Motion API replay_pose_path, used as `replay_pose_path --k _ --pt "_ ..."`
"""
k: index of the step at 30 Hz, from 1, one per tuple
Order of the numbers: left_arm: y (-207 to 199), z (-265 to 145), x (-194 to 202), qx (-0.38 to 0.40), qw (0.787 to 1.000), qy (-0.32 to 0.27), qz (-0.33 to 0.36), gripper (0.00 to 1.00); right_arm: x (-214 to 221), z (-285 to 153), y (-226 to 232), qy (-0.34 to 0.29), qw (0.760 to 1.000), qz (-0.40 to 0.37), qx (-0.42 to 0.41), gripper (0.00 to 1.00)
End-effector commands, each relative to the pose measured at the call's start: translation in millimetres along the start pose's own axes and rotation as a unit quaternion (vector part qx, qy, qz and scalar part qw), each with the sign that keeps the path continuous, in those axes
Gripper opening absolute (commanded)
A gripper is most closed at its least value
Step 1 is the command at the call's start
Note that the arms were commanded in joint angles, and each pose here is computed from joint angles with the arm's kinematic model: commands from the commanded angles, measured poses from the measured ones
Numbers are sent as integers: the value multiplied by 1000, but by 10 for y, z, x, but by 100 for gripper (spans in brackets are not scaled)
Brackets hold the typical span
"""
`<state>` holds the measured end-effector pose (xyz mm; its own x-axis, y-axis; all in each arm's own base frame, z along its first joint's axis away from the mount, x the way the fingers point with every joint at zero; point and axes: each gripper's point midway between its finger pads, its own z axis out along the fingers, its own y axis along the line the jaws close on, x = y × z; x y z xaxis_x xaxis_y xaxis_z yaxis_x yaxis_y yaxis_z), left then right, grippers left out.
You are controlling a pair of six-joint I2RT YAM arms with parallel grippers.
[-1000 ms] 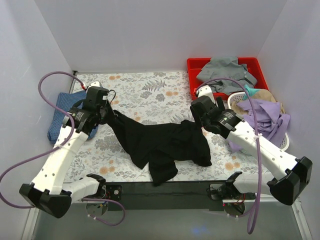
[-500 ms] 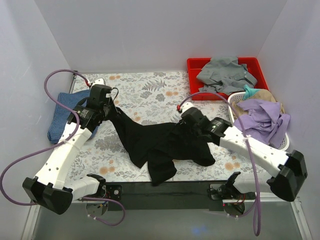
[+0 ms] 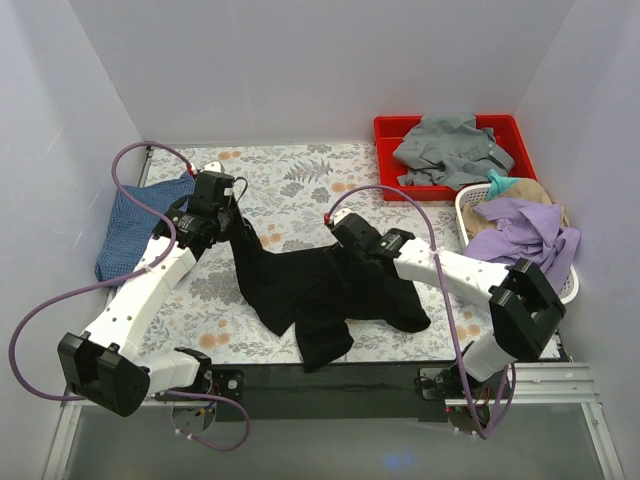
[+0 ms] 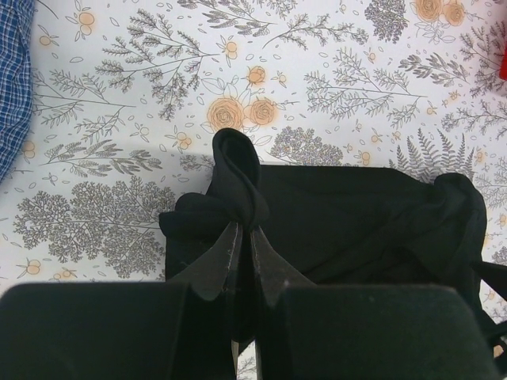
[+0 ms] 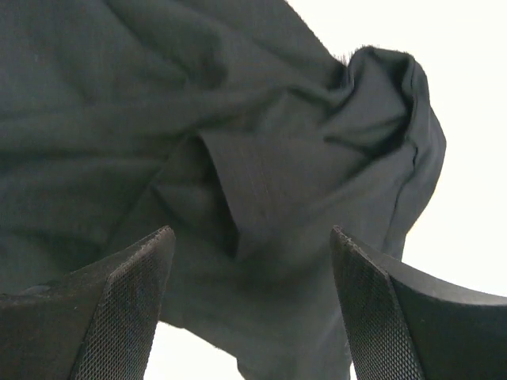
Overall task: Fold and stack the t-shirts
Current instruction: Flatten the tshirt out
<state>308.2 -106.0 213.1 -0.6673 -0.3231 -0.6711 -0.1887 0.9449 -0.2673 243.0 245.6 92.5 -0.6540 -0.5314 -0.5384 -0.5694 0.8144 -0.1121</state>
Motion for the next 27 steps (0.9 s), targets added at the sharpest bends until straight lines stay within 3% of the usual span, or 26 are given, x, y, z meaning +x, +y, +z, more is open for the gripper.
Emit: replay_pose_path --k 1,9,10,12,13,16,19,23,27 --pt "-17 9 -36 7 1000 -11 -5 0 -313 20 16 -39 999 2 10 84" --pt "2 26 -30 1 1000 -11 -5 0 -160 317 -51 3 999 -21 48 81" --pt "1 31 -30 1 1000 -11 -5 0 -152 329 -58 5 998 -22 51 62" --pt "19 38 -34 -3 1000 -11 -5 0 -161 323 -121 2 997 -22 69 37" --pt "25 40 -27 -5 1000 -11 -4 0 -189 305 -153 -2 997 -20 77 3" --pt "87 38 -64 -19 1000 -14 -1 0 -352 65 -351 -33 992 -16 120 1" --pt "256 -25 -218 -57 998 -31 4 0 -578 -451 -696 -86 979 14 184 1" --pt "589 -212 -557 -122 990 -72 5 0 -603 -1143 -1366 -153 937 94 299 1" --pt "767 -407 -858 -153 982 -109 9 0 -345 -1288 -1897 -130 901 134 392 1"
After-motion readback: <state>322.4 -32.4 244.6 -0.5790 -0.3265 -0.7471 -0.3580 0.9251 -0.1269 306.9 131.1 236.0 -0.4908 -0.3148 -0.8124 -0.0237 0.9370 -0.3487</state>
